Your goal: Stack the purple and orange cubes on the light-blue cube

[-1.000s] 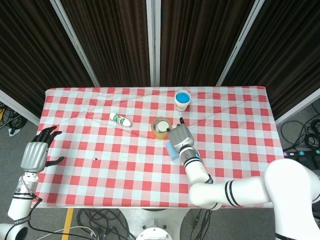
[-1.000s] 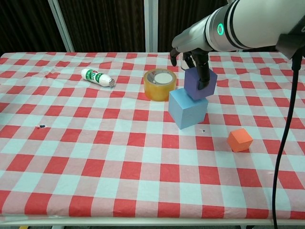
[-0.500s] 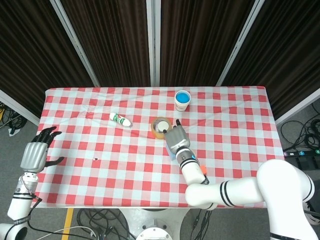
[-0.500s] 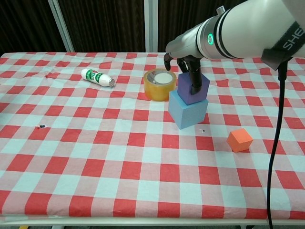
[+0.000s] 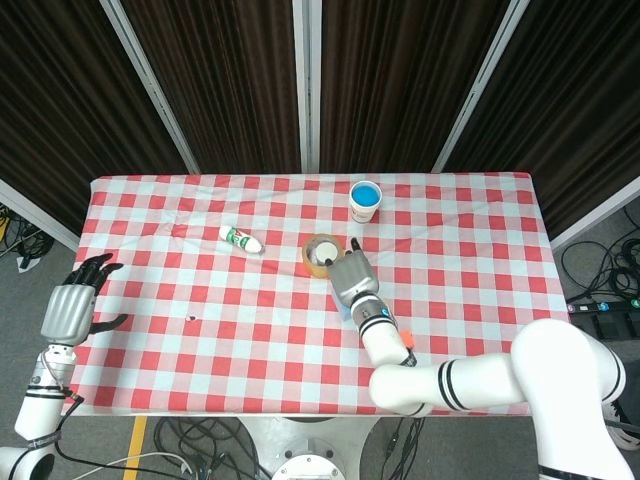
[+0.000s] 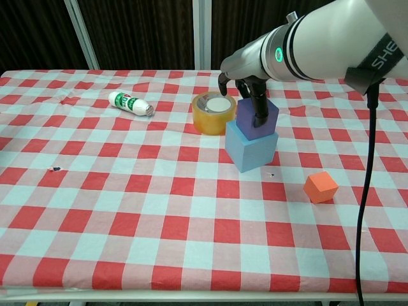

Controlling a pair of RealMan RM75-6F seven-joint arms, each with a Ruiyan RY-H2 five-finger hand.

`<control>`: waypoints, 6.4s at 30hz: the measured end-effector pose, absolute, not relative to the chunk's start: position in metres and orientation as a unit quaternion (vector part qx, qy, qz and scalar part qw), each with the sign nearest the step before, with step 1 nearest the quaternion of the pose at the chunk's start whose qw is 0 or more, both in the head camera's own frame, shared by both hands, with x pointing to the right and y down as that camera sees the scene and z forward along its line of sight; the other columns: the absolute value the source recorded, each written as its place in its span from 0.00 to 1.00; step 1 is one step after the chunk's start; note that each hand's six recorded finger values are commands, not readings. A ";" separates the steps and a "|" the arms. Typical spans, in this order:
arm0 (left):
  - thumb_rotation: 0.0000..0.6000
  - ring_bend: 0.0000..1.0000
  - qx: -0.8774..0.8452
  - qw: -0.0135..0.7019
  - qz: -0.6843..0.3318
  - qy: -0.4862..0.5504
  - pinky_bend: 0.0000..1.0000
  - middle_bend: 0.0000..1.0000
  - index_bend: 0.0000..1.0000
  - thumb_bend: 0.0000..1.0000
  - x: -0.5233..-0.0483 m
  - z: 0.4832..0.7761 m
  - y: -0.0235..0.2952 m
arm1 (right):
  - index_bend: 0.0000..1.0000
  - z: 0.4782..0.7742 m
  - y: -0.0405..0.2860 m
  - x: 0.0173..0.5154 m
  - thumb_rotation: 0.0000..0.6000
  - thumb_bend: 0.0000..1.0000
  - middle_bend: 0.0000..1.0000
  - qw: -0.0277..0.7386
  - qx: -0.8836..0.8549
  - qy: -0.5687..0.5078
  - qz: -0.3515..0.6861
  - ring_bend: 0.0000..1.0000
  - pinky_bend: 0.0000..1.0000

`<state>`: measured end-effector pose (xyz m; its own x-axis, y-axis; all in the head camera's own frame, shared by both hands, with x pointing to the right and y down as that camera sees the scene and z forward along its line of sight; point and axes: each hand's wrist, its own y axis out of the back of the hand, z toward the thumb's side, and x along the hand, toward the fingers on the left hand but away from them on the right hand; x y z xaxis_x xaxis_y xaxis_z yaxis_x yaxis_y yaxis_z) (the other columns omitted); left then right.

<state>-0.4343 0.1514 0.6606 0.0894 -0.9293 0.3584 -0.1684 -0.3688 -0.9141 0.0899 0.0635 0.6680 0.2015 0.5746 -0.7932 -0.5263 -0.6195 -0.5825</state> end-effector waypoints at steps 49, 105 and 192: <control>1.00 0.16 -0.642 0.369 -0.526 0.417 0.29 0.24 0.28 0.11 -0.432 0.665 0.154 | 0.19 0.602 0.050 0.329 1.00 0.00 0.35 0.570 -0.656 -0.085 0.487 0.10 0.07; 1.00 0.16 -0.638 0.367 -0.526 0.426 0.29 0.24 0.28 0.11 -0.439 0.661 0.153 | 0.19 0.714 0.162 0.260 1.00 0.05 0.46 0.458 -0.764 -0.073 0.449 0.19 0.08; 1.00 0.16 -0.635 0.363 -0.530 0.429 0.29 0.24 0.28 0.11 -0.443 0.663 0.152 | 0.00 0.632 0.017 0.149 1.00 0.00 0.20 0.479 -0.773 -0.024 0.417 0.00 0.07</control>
